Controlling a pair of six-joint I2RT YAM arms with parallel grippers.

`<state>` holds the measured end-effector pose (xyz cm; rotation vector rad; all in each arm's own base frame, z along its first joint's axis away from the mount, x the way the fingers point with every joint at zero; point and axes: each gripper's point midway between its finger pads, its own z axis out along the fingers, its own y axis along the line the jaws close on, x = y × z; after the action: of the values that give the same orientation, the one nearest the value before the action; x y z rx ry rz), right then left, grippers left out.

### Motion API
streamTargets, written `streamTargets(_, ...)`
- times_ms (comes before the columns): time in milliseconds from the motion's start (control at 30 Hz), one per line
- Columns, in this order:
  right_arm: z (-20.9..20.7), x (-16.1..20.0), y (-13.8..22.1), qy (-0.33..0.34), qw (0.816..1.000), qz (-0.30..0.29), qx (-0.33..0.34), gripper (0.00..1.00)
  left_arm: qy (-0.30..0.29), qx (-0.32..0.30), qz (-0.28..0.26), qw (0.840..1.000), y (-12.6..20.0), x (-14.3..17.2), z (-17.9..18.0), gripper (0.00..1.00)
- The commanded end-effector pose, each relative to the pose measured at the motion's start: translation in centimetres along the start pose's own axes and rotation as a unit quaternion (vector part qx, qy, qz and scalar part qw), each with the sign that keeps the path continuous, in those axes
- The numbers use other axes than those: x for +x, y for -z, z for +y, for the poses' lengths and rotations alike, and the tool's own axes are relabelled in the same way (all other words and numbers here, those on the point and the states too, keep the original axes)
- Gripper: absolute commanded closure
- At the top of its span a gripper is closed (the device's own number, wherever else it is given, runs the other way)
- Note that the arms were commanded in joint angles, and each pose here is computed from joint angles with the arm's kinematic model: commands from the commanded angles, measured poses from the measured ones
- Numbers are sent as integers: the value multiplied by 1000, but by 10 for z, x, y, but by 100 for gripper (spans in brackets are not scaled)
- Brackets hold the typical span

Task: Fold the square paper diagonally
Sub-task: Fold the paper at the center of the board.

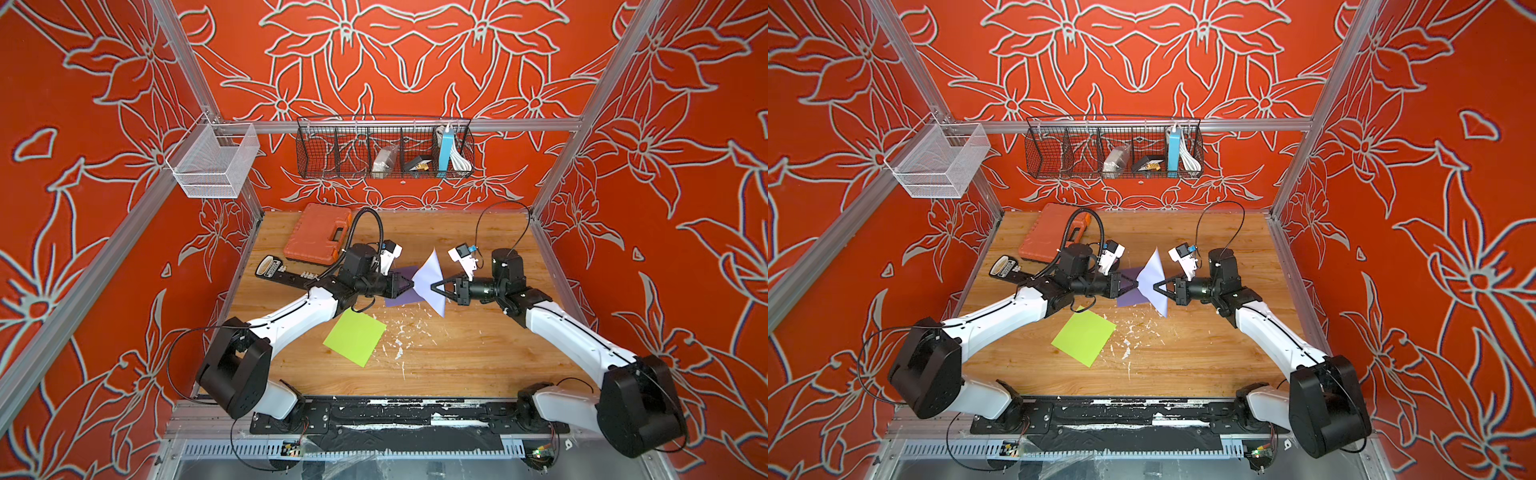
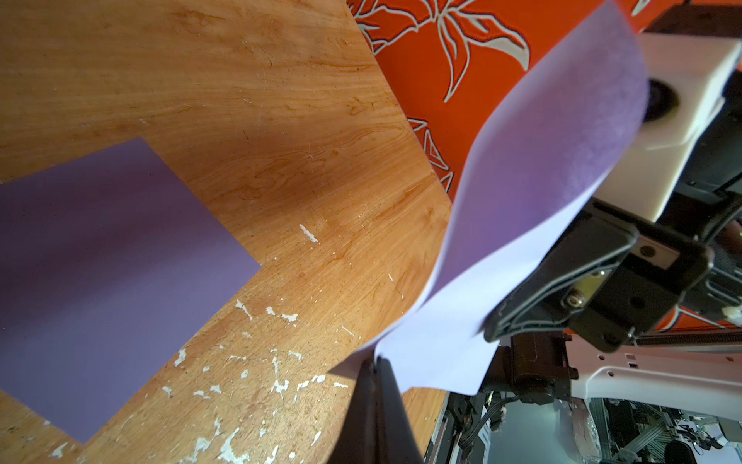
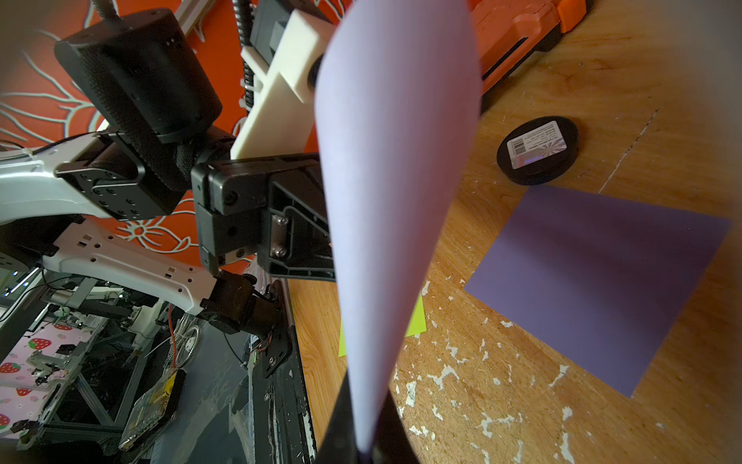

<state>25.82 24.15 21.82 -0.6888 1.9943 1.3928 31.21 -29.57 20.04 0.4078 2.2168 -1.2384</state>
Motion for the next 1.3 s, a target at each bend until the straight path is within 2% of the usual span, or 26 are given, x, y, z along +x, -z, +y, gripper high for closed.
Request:
streamTargets(0, 5, 4, 4, 2, 1000, 1, -9, 93, -18, 1, -19, 1000, 9, -15, -7, 100)
streamTargets(400, 4, 5, 4, -2, 1000, 2, -8, 90, -22, 2, -20, 1000, 11, -15, -9, 100)
streamTargets(1267, 2, 8, 5, -6, 1000, 3, -1, 93, -24, -8, -25, 999, 12, -16, -5, 100)
